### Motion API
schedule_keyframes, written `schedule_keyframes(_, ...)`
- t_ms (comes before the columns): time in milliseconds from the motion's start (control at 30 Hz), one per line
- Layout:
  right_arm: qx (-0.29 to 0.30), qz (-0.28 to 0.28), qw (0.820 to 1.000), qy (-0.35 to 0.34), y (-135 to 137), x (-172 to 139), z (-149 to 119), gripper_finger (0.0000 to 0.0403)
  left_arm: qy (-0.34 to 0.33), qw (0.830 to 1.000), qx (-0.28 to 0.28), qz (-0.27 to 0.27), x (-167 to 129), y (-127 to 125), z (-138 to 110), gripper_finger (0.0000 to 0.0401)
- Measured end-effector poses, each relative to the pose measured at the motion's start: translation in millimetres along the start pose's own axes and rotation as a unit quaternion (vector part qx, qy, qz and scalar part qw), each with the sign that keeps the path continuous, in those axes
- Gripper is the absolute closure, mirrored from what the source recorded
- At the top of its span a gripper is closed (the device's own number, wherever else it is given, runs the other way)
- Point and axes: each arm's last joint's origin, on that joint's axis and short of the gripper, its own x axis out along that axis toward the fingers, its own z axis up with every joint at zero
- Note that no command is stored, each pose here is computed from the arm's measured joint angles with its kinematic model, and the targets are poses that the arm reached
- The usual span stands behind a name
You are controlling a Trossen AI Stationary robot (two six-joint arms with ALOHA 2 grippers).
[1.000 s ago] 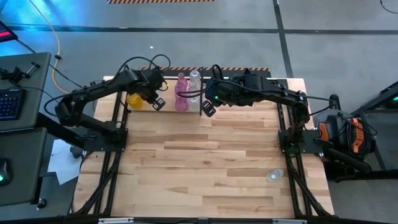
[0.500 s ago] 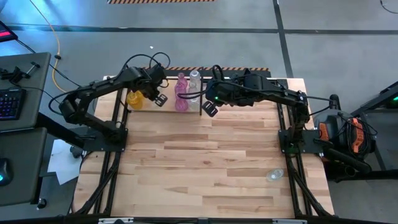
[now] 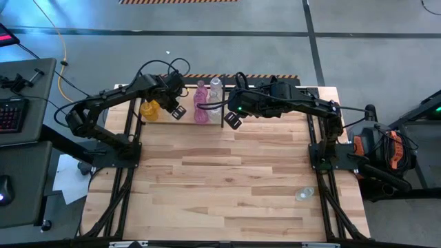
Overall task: Sort vases onto shelf
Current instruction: Put the transparent vase on the shelf aligned with the left transparent vase
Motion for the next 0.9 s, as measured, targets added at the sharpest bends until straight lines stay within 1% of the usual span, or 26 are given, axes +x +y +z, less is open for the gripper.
schedule_keyframes(267, 0.006, 0.0, 1.0, 0.0, 0.0, -0.1, 0.1, 0.0359, -0.001, 0.999, 0.029, 0.019, -0.2, 1.2, -0.2, 0.0329)
schedule_keyframes(367, 0.006, 0.0, 1.0, 0.0, 0.0, -0.1, 0.1, 0.0359, -0.004, 0.999, 0.03, 0.017, -2.6, 1.3, -1.3, 0.0324)
schedule_keyframes(467, 0.006, 0.0, 1.0, -0.001, 0.0, -0.1, 0.1, 0.0359, -0.016, 0.999, 0.034, 0.004, -10.2, -1.1, -4.3, 0.032)
schedule_keyframes(633, 0.006, 0.0, 1.0, -0.001, 0.0, -0.1, 0.1, 0.0359, -0.05, 0.998, 0.039, -0.015, -35.7, -3.8, -18.9, 0.0318)
schedule_keyframes(733, 0.006, 0.0, 1.0, -0.001, 0.0, -0.1, 0.1, 0.0359, -0.077, 0.995, 0.039, -0.053, -54.1, -4.1, -30.4, 0.0318)
schedule_keyframes(800, 0.006, -0.002, 1.0, -0.002, -0.1, -0.1, 0.2, 0.0359, -0.103, 0.992, 0.025, -0.073, -65.0, -3.8, -35.7, 0.0318)
schedule_keyframes(900, 0.012, -0.017, 1.0, -0.011, -1.0, -0.1, 0.8, 0.0359, -0.164, 0.983, -0.019, -0.082, -80.4, -4.8, -38.6, 0.0323)
